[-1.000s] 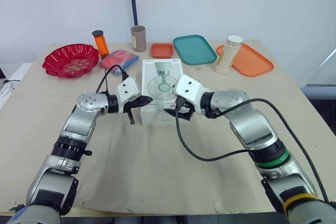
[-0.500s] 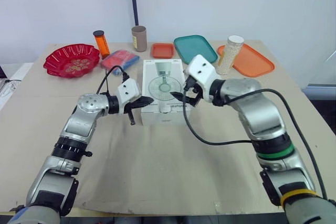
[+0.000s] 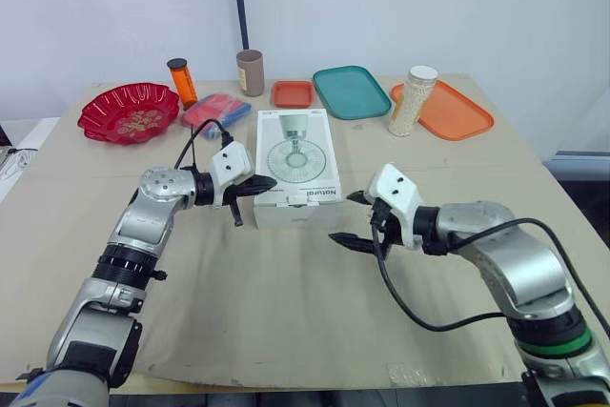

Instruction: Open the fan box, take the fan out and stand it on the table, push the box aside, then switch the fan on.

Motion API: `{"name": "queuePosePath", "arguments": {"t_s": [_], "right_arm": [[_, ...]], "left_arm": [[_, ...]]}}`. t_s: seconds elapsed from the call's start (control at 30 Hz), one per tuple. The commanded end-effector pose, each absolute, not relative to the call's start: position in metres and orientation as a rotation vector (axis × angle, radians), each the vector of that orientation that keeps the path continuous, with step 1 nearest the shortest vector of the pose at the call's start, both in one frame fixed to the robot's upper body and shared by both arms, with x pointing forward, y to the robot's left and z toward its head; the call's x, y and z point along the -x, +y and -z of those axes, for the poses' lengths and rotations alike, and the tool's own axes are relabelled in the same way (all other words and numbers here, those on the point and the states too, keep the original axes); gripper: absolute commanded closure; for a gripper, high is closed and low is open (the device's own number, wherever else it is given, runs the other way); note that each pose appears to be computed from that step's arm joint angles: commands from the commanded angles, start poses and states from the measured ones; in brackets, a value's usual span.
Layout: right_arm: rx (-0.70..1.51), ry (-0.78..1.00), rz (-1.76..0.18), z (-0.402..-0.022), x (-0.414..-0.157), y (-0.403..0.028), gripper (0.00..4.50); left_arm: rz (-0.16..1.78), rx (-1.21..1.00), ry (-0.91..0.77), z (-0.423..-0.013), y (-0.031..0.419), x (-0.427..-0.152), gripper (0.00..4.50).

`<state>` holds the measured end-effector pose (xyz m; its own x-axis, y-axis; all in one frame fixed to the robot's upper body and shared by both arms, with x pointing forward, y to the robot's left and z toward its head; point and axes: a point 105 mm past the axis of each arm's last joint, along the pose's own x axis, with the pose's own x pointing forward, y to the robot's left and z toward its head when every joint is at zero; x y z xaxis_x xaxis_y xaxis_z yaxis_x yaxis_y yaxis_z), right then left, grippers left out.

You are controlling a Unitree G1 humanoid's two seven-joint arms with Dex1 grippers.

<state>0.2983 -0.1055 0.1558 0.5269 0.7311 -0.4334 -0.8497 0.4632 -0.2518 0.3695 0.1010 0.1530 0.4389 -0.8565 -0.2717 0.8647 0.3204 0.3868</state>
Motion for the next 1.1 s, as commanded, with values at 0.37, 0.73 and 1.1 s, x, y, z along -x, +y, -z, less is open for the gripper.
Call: {"name": "queuePosePath", "arguments": {"t_s": [0.37,0.73,1.1], "right_arm": [[0.481,0.242,-1.069,-0.154,-0.283,-0.095,0.00],[0.483,0.274,-1.265,-0.134,-0.245,-0.098,0.00],[0.322,0.332,-0.995,-0.133,-0.293,-0.126,0.00]], "left_arm": [[1.136,-0.543,0.164,-0.119,0.109,-0.369,4.43],[1.132,-0.547,0.163,-0.117,0.109,-0.369,4.43],[1.127,-0.547,0.172,-0.111,0.110,-0.365,4.43]]}}
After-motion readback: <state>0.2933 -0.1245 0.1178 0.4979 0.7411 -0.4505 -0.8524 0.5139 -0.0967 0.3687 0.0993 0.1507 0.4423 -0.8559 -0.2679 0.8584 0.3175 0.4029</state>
